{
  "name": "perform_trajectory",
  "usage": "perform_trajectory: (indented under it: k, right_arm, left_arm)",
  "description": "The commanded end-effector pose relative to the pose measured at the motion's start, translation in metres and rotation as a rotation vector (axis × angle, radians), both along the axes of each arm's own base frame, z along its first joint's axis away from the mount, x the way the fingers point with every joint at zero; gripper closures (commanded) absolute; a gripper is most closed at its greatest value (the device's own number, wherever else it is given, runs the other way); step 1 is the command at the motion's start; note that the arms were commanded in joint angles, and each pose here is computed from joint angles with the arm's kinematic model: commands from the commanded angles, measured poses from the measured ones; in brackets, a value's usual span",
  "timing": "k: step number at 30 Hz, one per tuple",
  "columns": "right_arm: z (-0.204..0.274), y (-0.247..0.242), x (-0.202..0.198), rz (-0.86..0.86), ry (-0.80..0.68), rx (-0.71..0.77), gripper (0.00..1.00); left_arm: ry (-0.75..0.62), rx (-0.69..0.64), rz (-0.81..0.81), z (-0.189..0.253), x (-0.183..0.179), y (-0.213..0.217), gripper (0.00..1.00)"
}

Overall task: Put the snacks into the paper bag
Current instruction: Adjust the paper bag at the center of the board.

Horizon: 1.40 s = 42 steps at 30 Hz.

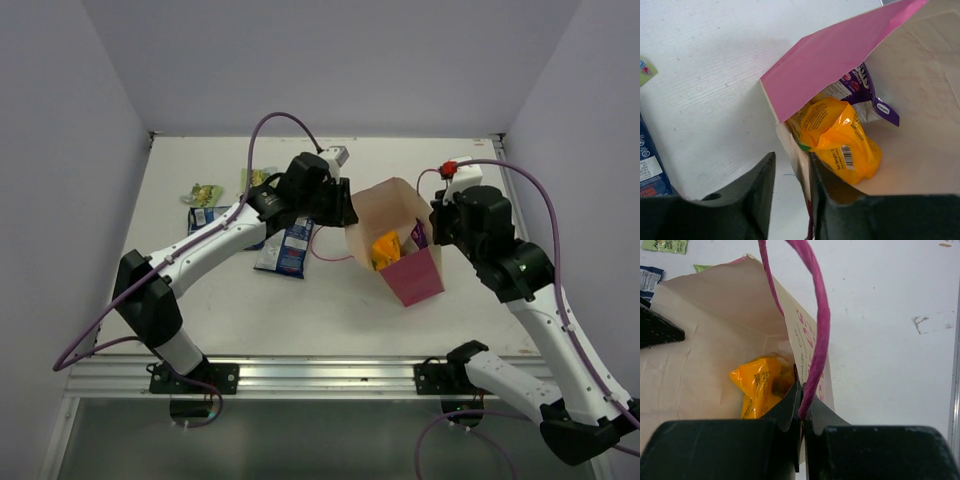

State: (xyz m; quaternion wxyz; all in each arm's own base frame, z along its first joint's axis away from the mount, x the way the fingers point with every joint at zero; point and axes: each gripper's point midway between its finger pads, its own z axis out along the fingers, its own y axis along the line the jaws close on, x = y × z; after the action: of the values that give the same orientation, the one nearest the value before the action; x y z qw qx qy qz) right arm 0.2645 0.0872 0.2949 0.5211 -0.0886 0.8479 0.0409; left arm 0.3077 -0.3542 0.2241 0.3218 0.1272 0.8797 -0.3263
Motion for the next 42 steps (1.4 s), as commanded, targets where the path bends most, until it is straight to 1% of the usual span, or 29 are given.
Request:
perform_trajectory:
  k: [1,3,4,5,6,9,10,13,16,21,27,28,30,31,33,34,36,37,39,40,42]
  right_arm:
    - [0.035,0.006,0.003,0.021,-0.097,0.060,1.00]
    - [0.034,0.007,0.003,0.023,-0.091,0.064,1.00]
    - [0.035,0.008,0.004,0.024,-0.091,0.066,1.00]
    - [0.034,0.008,0.004,0.022,-0.086,0.068,1.00]
    - [0.035,0.009,0.004,0.021,-0.082,0.071,1.00]
    - [0.038,0.011,0.003,0.027,-0.075,0.082,1.00]
    - [0.041,0.011,0.003,0.027,-0.081,0.085,1.00]
    - [0.047,0.011,0.002,0.028,-0.081,0.091,1.00]
    - [0.053,0.011,0.002,0.024,-0.084,0.100,1.00]
    - [0.065,0.012,0.001,0.023,-0.108,0.127,1.00]
    - [0.072,0.013,0.003,0.010,-0.113,0.146,1.00]
    - [0.074,0.012,0.003,0.008,-0.119,0.150,1.00]
    - [0.073,0.015,0.003,0.016,-0.116,0.159,1.00]
    - [0.074,0.016,0.002,0.020,-0.118,0.164,1.00]
    - [0.071,0.019,0.002,0.030,-0.111,0.176,1.00]
    - [0.071,0.020,0.003,0.032,-0.112,0.179,1.00]
    - [0.069,0.020,0.003,0.027,-0.110,0.185,1.00]
    - [0.069,0.022,0.004,0.031,-0.107,0.187,1.00]
    - [0.070,0.022,0.004,0.033,-0.105,0.193,1.00]
    - [0.071,0.023,0.004,0.033,-0.106,0.195,1.00]
    - [0.071,0.023,0.005,0.030,-0.103,0.199,1.00]
  left_arm:
    - [-0.064,-0.089,0.003,0.029,0.004,-0.002,0.60]
    - [-0.065,-0.089,0.010,0.029,0.004,0.000,0.55]
    - [-0.068,-0.093,0.012,0.031,0.004,0.002,0.49]
    - [-0.066,-0.095,0.020,0.031,0.005,0.004,0.48]
    - [-0.066,-0.096,0.023,0.032,0.005,0.006,0.44]
    - [-0.075,-0.106,0.047,0.038,0.008,0.014,0.32]
    - [-0.087,-0.119,0.058,0.045,0.008,0.017,0.25]
    - [-0.108,-0.127,0.095,0.056,0.012,0.029,0.16]
    - [-0.129,-0.133,0.127,0.068,0.014,0.041,0.09]
    - [-0.167,-0.122,0.213,0.082,0.017,0.065,0.05]
    - [-0.174,-0.088,0.306,0.076,0.011,0.092,0.02]
    - [-0.161,-0.075,0.318,0.067,0.009,0.096,0.02]
    - [-0.171,-0.071,0.344,0.066,0.004,0.105,0.00]
    - [-0.154,-0.045,0.361,0.054,0.002,0.112,0.00]
    - [-0.161,-0.037,0.392,0.051,-0.003,0.122,0.00]
    - [-0.154,-0.025,0.392,0.040,-0.006,0.125,0.00]
    - [-0.171,-0.037,0.376,0.038,-0.011,0.127,0.00]
    - [-0.171,-0.030,0.366,0.027,-0.013,0.128,0.00]
    - [-0.195,-0.041,0.317,0.025,-0.018,0.125,0.00]
    - [-0.188,-0.025,0.309,0.015,-0.021,0.128,0.00]
    - [-0.202,-0.016,0.290,0.010,-0.025,0.130,0.00]
